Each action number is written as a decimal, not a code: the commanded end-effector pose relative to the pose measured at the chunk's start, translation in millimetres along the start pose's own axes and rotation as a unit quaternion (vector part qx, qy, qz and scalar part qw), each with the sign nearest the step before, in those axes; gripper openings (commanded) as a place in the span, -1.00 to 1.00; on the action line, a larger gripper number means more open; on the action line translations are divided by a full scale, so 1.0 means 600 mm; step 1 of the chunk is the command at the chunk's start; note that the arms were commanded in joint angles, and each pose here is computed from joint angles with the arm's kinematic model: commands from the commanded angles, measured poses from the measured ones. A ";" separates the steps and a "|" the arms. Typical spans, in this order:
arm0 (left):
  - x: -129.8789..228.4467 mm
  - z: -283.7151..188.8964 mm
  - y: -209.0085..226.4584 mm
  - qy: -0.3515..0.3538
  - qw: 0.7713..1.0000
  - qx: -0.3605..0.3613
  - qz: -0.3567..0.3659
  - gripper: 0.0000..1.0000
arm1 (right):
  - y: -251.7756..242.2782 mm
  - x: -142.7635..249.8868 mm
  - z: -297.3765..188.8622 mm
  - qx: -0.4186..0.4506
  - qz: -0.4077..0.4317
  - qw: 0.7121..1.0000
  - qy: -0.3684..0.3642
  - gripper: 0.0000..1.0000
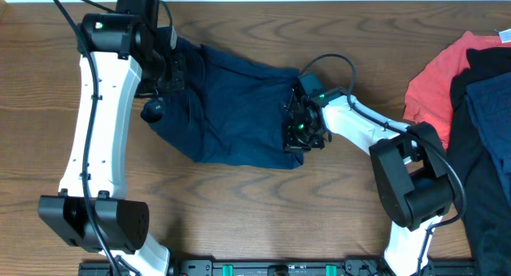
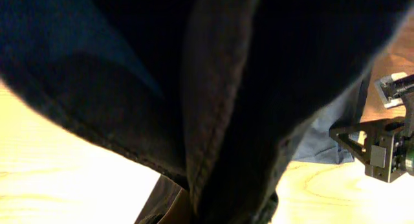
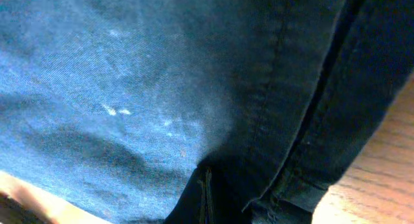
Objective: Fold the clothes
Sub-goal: 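Grasp the folded shorts' right edge with the right gripper and fold leftward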
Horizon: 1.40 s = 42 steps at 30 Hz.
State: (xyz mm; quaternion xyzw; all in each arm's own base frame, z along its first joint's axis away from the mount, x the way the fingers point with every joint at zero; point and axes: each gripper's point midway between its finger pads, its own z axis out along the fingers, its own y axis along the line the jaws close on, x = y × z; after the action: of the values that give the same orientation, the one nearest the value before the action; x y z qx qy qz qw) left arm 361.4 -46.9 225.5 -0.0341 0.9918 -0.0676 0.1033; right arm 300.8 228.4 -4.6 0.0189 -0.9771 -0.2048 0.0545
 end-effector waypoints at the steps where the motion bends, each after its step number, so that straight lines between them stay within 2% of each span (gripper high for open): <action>1: -0.007 -0.017 -0.034 -0.013 0.999 0.049 -0.010 -0.88 | -0.019 0.030 0.050 0.030 0.034 0.998 0.041 -0.98; 8: -0.008 -0.013 -0.097 -0.020 0.997 0.076 -0.014 -0.88 | -0.020 0.035 0.054 0.034 0.041 0.997 0.047 -0.98; 11: -0.013 -0.003 -0.129 -0.033 0.997 0.066 -0.014 -0.88 | -0.019 0.035 0.054 0.033 0.042 0.997 0.047 -0.99; 19: 0.020 0.055 -0.228 0.000 0.997 0.067 0.048 -0.88 | -0.018 0.038 0.054 0.030 0.042 0.997 0.051 -0.98; 29: 0.039 0.152 -0.249 0.056 0.996 0.023 0.073 -0.88 | -0.013 0.038 0.043 0.022 0.027 0.998 0.050 -0.98; 34: 0.035 0.160 -0.253 0.055 0.996 0.025 0.065 -0.88 | -0.026 0.022 -0.025 0.042 0.024 0.999 0.007 -0.97; 42: 0.019 0.162 -0.262 0.037 0.999 0.034 0.008 -0.85 | -0.095 0.034 -0.165 0.110 0.065 0.990 -0.054 -0.90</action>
State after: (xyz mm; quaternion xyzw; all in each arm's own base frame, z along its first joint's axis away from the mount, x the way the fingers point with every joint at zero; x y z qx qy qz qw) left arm 374.6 -215.1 145.6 0.0140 0.9935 -0.0966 0.0584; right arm 282.5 160.4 47.5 -0.0474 -0.9900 -0.1210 0.0556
